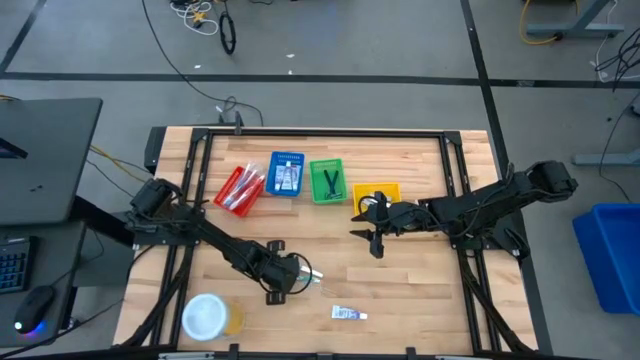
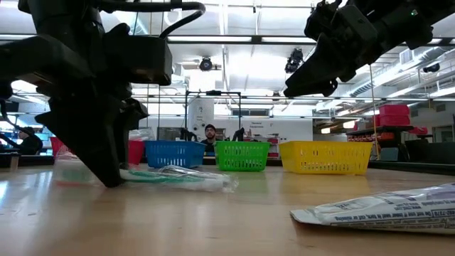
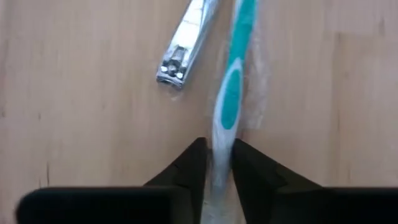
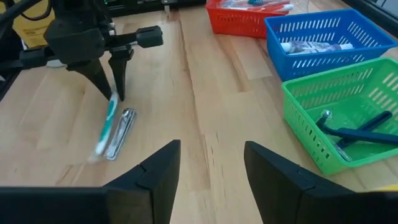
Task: Pick & Place Travel size toiletries
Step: Put the green toothbrush into the red bin
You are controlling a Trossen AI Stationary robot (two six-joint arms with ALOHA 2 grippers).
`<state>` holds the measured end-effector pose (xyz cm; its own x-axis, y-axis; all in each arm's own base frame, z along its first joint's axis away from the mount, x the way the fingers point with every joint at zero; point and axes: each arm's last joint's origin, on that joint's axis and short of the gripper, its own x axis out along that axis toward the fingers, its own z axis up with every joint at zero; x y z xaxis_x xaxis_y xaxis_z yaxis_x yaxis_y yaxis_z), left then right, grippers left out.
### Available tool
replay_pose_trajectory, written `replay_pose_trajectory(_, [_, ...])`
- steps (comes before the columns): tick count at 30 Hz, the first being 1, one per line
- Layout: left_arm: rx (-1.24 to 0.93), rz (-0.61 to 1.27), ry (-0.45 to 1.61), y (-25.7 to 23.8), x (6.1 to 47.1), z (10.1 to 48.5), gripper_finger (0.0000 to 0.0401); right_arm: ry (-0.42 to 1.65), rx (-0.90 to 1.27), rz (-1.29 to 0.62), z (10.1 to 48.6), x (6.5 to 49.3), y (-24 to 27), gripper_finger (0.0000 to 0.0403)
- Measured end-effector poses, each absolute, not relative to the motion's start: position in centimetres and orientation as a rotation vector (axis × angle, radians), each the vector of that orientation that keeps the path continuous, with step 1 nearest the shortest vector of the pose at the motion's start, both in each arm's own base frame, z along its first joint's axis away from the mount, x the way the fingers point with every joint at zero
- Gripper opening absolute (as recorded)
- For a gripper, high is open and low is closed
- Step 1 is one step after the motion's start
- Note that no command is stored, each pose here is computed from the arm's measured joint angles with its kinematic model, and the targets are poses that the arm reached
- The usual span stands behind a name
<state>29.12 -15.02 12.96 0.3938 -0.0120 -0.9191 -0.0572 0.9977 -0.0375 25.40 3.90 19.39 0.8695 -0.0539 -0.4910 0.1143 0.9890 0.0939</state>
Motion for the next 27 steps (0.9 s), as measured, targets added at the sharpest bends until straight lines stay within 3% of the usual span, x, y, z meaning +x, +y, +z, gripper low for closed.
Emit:
replay_pose_trajectory(7, [-0.062,0.064,1.166,-15.2,29.6,13.7,0.0034,0.508,0.164,-0.099,19.4,25.4,3.9,0.0182])
replay_pose_trajectory(17, [0.111,0.385,1.246,-13.8,28.7,19.5,0.0038,0.502,0.179,-0.101,19.4,25.4,3.9,0.0181])
replay_pose_trajectory(27, [0.081,0.595,1.084,-9.3,24.5,26.4,0.0038,0.496,0.18,-0.099,19.5,25.4,4.0,0.0183])
